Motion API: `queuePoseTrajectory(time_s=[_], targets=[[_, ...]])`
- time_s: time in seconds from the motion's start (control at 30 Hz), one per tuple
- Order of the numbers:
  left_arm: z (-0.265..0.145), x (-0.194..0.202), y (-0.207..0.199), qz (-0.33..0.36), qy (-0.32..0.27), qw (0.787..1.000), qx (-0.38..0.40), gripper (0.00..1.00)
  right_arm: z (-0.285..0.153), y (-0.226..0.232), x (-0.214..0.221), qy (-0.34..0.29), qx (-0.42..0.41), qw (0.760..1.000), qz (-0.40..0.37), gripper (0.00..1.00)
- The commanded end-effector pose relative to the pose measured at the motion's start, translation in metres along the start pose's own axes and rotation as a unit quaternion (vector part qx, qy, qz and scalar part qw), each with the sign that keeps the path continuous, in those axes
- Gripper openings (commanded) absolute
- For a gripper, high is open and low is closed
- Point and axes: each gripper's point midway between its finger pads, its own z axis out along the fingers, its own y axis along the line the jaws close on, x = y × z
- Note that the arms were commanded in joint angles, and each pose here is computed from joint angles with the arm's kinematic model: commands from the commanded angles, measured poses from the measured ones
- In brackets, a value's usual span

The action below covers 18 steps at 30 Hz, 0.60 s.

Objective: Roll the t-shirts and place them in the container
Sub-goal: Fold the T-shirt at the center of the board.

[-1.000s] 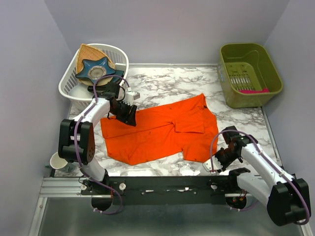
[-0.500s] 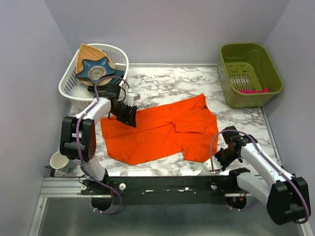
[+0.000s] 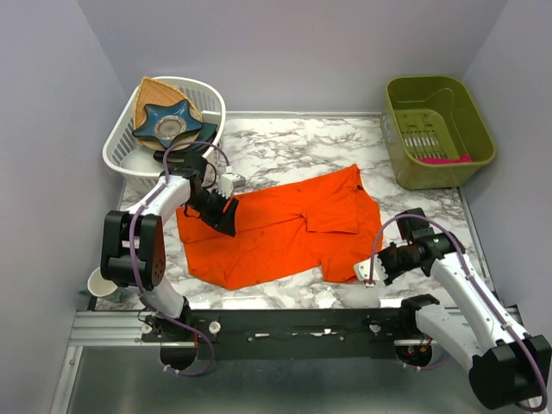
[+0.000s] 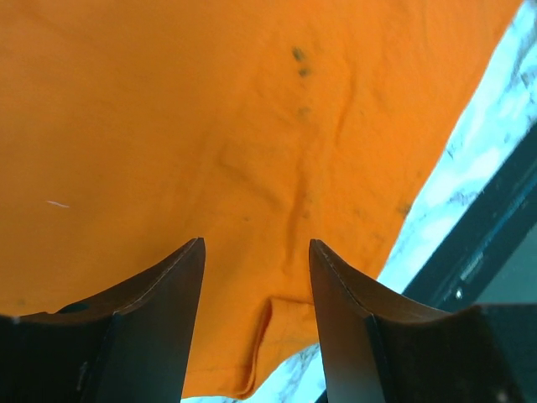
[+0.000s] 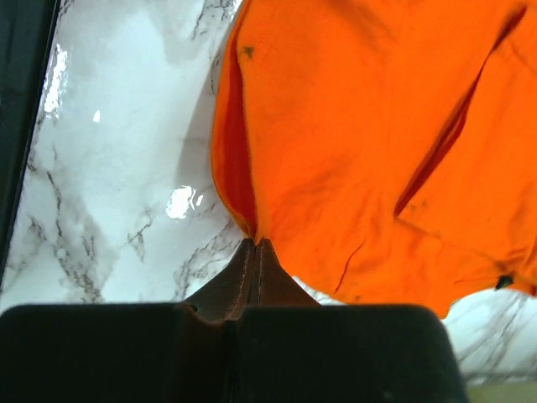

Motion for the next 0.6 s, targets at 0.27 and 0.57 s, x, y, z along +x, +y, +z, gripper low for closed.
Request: queuePoseTrajectory(time_s=[0.27, 0.57], targets=[[-0.017, 0.07, -0.012, 0.069, 0.106, 0.992, 0.014, 0.58, -0.008, -0.004, -0.002, 0.015, 0.044, 0.988, 0.148, 0.01], [-0.013, 0.099, -0.02, 0.019, 0.145, 0.988, 0.052, 0.58, -0.004, -0.012, 0.0, 0.012, 0.036, 0.987, 0.157, 0.01]])
